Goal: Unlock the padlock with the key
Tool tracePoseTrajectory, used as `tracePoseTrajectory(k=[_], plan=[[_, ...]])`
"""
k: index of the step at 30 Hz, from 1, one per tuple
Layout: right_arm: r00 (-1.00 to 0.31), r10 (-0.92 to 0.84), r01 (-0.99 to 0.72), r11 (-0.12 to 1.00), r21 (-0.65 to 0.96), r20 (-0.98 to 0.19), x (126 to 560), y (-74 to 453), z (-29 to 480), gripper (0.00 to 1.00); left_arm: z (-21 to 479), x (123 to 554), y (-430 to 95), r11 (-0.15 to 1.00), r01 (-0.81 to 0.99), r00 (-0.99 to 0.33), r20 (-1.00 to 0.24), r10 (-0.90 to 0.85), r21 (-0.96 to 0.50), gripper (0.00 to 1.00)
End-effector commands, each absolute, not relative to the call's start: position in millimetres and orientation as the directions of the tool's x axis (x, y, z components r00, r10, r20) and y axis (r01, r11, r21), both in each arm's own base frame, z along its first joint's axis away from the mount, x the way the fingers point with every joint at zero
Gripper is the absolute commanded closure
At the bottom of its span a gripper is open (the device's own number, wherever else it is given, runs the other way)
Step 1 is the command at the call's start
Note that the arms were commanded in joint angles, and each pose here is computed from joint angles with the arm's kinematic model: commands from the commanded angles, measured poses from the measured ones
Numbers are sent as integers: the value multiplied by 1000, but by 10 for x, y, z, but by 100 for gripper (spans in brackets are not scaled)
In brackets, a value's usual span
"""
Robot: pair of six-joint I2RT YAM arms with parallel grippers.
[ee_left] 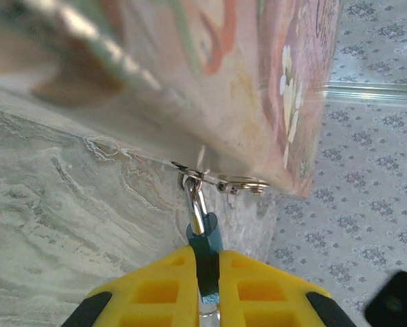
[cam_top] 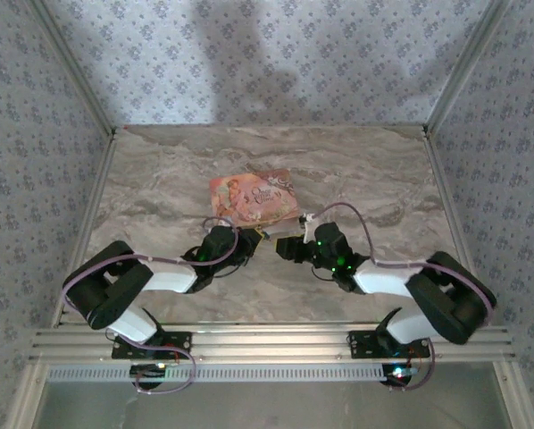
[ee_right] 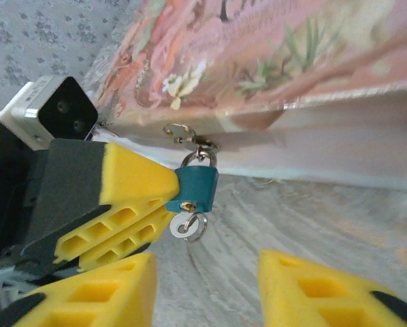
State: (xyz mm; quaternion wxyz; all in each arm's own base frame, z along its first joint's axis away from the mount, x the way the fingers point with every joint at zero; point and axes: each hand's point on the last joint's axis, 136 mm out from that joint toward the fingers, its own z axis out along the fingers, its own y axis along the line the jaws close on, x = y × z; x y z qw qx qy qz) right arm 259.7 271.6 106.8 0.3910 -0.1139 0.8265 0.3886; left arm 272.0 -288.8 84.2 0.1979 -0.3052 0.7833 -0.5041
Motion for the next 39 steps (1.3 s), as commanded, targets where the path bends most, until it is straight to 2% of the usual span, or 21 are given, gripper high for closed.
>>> tracePoseTrajectory(k=[1, 2, 6, 9, 12, 18, 31, 39], plan=[[-509, -34, -589, 742, 320, -860, 2618, 2535, 1183, 49, 613, 2523, -2880, 333, -395, -748, 89, -658, -856, 88], [-455, -65, -614, 745, 260, -888, 2616, 2505, 1247, 45, 616, 2524, -2883, 335, -393, -749, 87, -657, -856, 87], [-183, -228, -718, 695, -28, -956, 2539, 2532, 1438, 43, 623, 2524, -2891, 337, -392, -751, 86, -655, -856, 87], [-24, -363, -738, 635, -229, -932, 2480, 2623, 1401, 43, 636, 2528, -2894, 335, -390, -751, 86, -654, -858, 87], [52, -464, -727, 589, -352, -884, 2450, 2709, 1263, 42, 634, 2524, -2891, 336, -392, -751, 87, -655, -857, 88], [127, -570, -698, 530, -482, -812, 2443, 2876, 1060, 41, 634, 2524, -2884, 337, -393, -750, 87, -655, -855, 87], [154, -586, -682, 519, -515, -795, 2569, 3055, 984, 43, 643, 2530, -2890, 337, -394, -751, 88, -654, -855, 88], [151, -583, -680, 524, -512, -798, 2649, 3152, 948, 59, 637, 2527, -2887, 338, -397, -751, 90, -654, -854, 88]])
